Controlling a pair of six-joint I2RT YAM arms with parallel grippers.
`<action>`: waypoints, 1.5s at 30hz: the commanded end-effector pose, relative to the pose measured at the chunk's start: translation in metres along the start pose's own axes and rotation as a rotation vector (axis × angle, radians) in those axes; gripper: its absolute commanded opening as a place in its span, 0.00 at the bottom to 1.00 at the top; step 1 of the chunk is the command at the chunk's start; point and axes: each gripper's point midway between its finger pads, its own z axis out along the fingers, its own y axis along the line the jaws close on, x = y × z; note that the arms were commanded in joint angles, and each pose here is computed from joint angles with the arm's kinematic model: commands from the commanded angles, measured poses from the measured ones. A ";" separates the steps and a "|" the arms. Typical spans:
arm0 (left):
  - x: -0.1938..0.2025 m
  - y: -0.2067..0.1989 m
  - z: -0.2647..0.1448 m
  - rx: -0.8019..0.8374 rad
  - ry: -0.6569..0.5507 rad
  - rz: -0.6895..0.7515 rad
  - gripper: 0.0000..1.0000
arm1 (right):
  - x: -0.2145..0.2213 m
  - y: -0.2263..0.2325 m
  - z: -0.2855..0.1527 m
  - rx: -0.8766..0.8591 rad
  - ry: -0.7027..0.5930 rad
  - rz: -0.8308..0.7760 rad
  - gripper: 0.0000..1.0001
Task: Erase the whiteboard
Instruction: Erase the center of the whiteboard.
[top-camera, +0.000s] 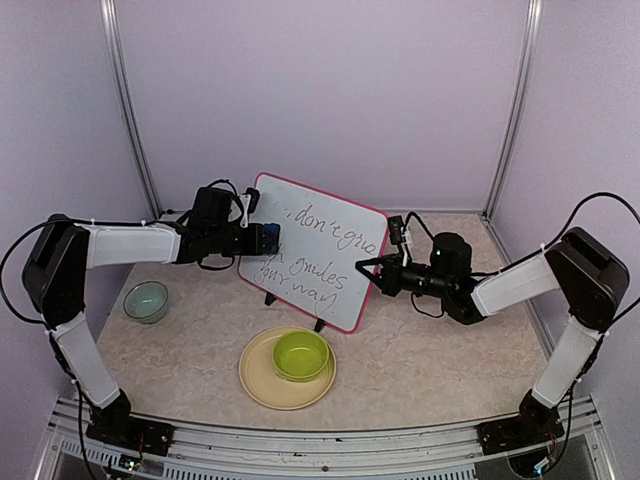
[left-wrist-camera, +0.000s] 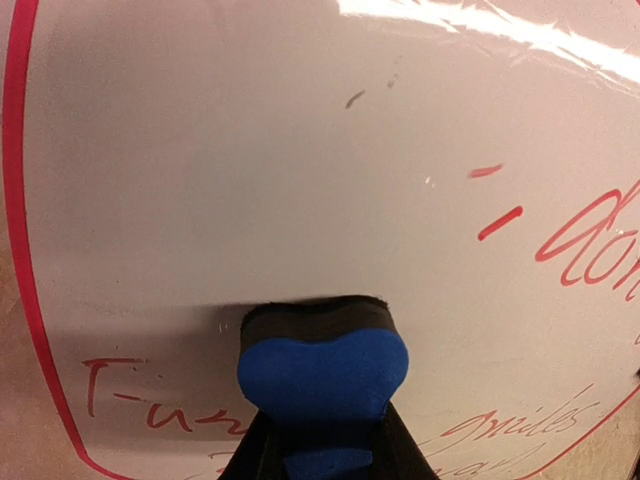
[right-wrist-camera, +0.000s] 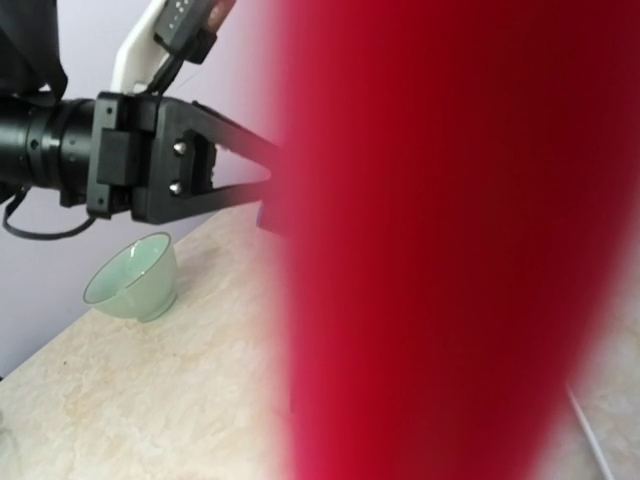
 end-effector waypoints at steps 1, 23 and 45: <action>0.030 0.004 0.011 -0.030 0.077 -0.008 0.01 | 0.153 -0.002 -0.026 -0.027 0.489 0.069 0.00; -0.027 -0.027 0.009 0.014 0.000 0.049 0.01 | 0.157 -0.005 -0.026 -0.020 0.502 0.074 0.00; 0.040 -0.005 0.012 -0.025 0.086 -0.002 0.00 | 0.159 -0.005 -0.025 -0.025 0.507 0.078 0.00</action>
